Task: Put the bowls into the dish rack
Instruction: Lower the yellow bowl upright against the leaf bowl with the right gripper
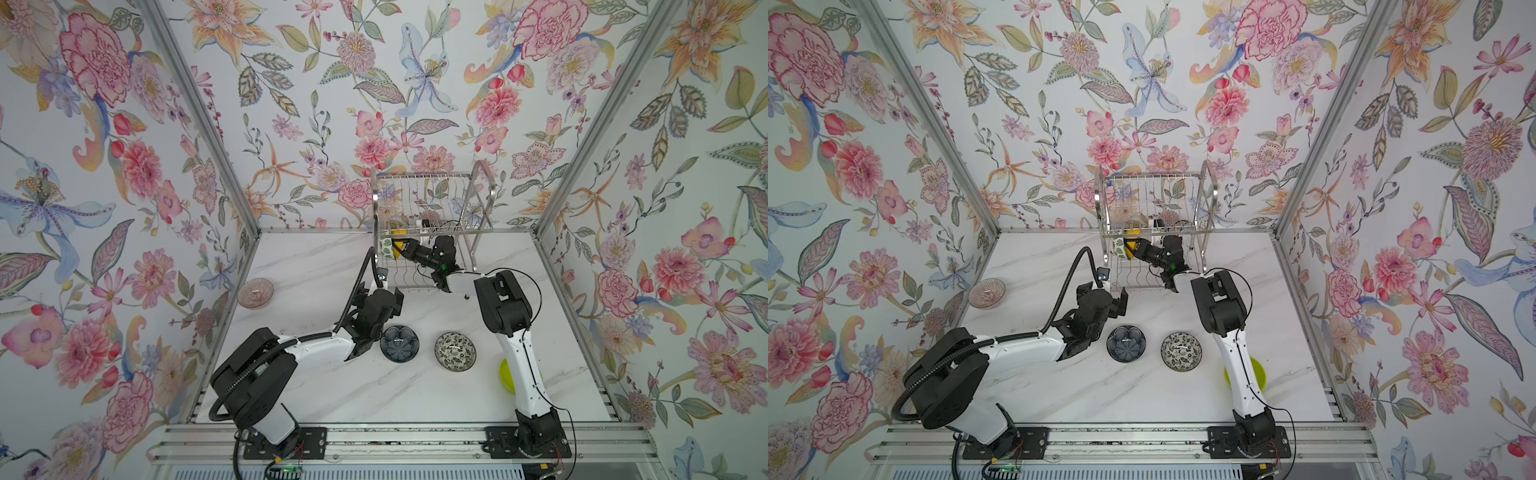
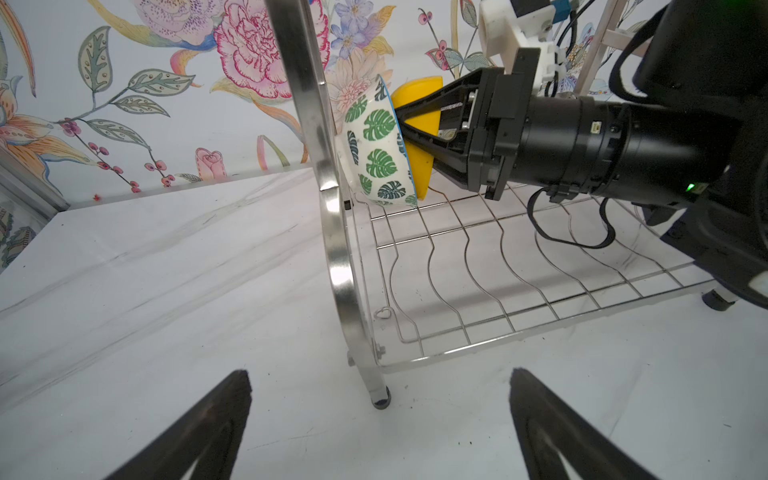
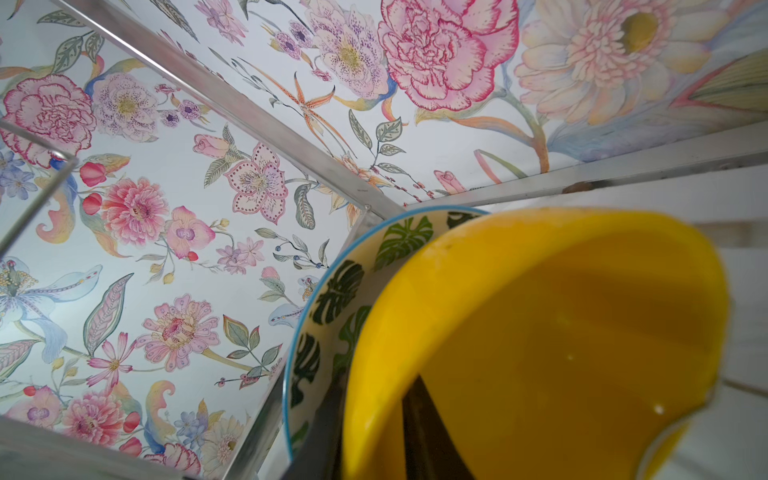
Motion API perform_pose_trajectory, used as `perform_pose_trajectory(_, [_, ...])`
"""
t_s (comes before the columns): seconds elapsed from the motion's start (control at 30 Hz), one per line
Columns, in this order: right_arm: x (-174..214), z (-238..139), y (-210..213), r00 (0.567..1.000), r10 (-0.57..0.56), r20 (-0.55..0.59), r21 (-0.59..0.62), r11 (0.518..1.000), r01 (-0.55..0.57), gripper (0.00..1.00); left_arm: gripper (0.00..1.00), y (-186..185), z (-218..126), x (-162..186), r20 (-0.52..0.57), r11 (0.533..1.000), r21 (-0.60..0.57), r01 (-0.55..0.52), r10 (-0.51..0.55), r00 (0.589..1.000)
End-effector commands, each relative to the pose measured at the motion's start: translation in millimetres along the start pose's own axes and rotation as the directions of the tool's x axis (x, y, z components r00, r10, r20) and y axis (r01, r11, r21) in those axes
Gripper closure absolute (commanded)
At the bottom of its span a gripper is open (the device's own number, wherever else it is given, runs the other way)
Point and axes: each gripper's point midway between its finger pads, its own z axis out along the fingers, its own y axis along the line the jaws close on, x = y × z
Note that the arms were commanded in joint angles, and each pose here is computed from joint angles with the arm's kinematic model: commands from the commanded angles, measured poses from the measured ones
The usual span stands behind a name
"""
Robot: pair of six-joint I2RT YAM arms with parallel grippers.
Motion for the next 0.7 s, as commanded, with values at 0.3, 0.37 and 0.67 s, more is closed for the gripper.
perform_pose_trajectory(0.3, [-13.2,-4.5,-0.4,1.0,0.004,0.01,0.053,0.999,-0.004,0.74,0.01,4.2,1.1,-13.4,0.021,1.0,-0.013,0.025,-0.025,0.999])
perform_pose_trajectory(0.37, [-13.8,-4.1,0.2,1.0,0.002,0.008,0.053,0.999,-0.003,0.73,0.01,4.0,0.4,-14.2,0.023,1.0,-0.012,0.026,-0.025,0.999])
perform_pose_trajectory(0.67, [-17.5,-3.3,3.1,1.0,-0.003,0.01,0.058,0.998,0.003,0.68,0.01,4.6,-0.7,-16.7,0.028,0.999,-0.01,0.03,-0.03,0.999])
